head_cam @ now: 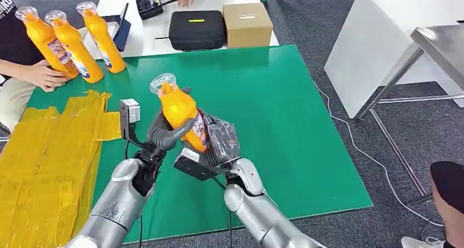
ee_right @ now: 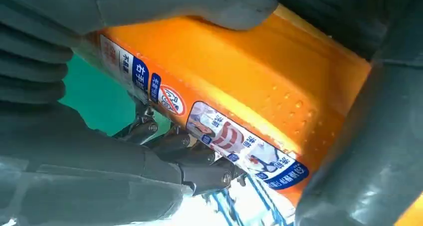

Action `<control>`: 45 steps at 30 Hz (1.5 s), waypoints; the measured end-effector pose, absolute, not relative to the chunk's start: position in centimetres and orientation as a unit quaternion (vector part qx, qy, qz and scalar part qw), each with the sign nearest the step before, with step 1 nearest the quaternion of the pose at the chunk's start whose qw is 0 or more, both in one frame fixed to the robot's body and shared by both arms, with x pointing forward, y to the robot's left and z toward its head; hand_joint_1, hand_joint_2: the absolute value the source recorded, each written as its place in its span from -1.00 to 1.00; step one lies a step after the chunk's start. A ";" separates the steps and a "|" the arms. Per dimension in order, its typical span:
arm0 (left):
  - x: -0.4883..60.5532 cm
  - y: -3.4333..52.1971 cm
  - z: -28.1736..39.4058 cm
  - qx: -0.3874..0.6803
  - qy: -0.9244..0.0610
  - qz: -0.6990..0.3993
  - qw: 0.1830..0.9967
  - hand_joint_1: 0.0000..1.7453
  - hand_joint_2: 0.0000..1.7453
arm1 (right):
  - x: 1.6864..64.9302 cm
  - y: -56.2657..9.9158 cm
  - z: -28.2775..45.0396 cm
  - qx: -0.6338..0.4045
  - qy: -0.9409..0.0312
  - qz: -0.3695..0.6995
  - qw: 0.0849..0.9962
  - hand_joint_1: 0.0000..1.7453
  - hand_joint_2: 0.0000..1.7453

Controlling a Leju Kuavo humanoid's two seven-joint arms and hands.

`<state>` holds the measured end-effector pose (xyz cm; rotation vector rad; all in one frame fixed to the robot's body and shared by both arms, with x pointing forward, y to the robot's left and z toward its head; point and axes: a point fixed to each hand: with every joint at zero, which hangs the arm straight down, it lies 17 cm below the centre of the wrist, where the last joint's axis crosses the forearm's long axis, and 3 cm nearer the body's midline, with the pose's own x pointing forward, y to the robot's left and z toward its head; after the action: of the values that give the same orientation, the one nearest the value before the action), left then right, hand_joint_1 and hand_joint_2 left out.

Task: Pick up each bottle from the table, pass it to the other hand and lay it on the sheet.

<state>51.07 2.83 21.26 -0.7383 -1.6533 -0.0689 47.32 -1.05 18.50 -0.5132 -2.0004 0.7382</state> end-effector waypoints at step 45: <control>53.9 14.1 19.1 -0.139 -0.773 0.033 0.618 1.00 1.00 | 44.5 -4.7 23.6 -0.161 -0.863 0.192 0.439 -1.00 1.00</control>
<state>53.95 14.15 19.11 -0.3208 -1.7777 0.0760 44.46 -4.69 23.57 -0.3991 -2.1448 0.4782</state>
